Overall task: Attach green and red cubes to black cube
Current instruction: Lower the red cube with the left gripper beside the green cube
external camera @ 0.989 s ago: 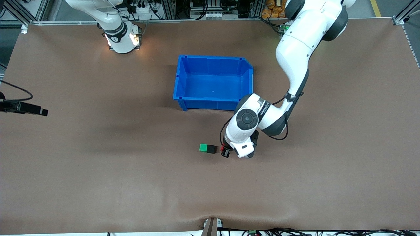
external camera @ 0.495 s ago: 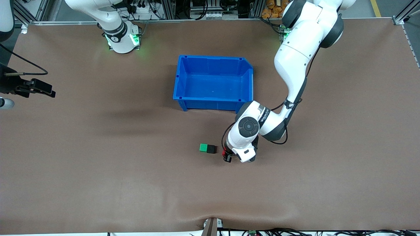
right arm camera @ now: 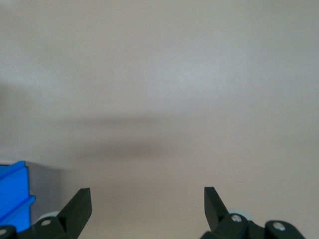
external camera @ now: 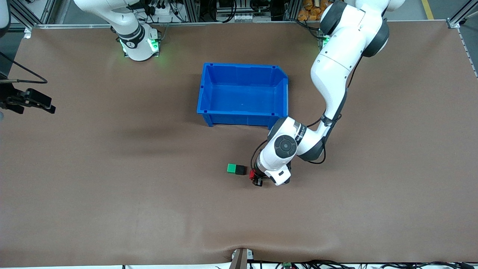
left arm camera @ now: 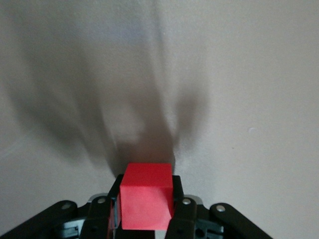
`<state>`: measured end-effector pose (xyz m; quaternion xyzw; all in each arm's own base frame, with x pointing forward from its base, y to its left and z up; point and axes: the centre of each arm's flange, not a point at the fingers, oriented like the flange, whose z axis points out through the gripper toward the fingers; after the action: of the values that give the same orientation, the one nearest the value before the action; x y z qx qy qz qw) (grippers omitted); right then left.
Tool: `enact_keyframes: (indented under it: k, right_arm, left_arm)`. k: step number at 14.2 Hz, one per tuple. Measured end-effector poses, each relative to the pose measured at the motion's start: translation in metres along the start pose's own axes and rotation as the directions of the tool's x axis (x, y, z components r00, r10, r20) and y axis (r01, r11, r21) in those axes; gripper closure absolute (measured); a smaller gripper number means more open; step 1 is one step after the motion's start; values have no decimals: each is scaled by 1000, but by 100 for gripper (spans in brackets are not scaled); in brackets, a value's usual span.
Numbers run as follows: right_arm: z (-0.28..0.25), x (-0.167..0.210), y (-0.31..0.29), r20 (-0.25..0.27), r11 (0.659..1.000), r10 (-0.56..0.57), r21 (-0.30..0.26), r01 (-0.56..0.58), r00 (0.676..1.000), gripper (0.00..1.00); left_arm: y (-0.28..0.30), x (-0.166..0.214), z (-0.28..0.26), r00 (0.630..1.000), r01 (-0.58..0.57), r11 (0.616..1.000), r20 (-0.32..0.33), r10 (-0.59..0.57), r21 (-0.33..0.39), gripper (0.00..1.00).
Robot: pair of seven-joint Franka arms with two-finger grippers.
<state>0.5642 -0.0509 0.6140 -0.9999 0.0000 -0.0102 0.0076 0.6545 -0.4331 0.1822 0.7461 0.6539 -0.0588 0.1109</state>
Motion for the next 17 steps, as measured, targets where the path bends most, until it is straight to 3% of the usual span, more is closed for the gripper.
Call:
enact_keyframes:
  k: [2, 4, 7, 10, 13, 17]
  right_arm:
    - [-18, 2, 1, -38, 1000, 0, -8, 0, 999, 0]
    - [-25, 1, 11, -43, 1000, 20, -10, -20, 999, 0]
    - [-17, -7, 22, 27, 999, 38, -1, -38, 999, 0]
    - [-17, -6, 13, 33, 1000, 20, 3, -20, 999, 0]
    - [-13, -10, 1, 75, 1000, 0, 10, -1, 997, 0]
    - [-17, -12, 11, 65, 1000, 15, 10, -16, 998, 0]
  left_arm:
    - [1, 1, 0, 1000, 14, 1000, 7, -14, 0, 60]
    - [1, 0, 1, 1000, 25, 1000, 9, -25, -2, 60]
    - [-1, -5, 2, 999, 36, 999, 11, -36, -3, 60]
    - [-4, -11, 3, 999, 47, 999, 13, -47, -2, 60]
    - [-9, -19, 5, 999, 43, 999, 13, -43, 1, 60]
    - [-15, -31, 7, 998, 58, 998, 9, -58, 4, 60]
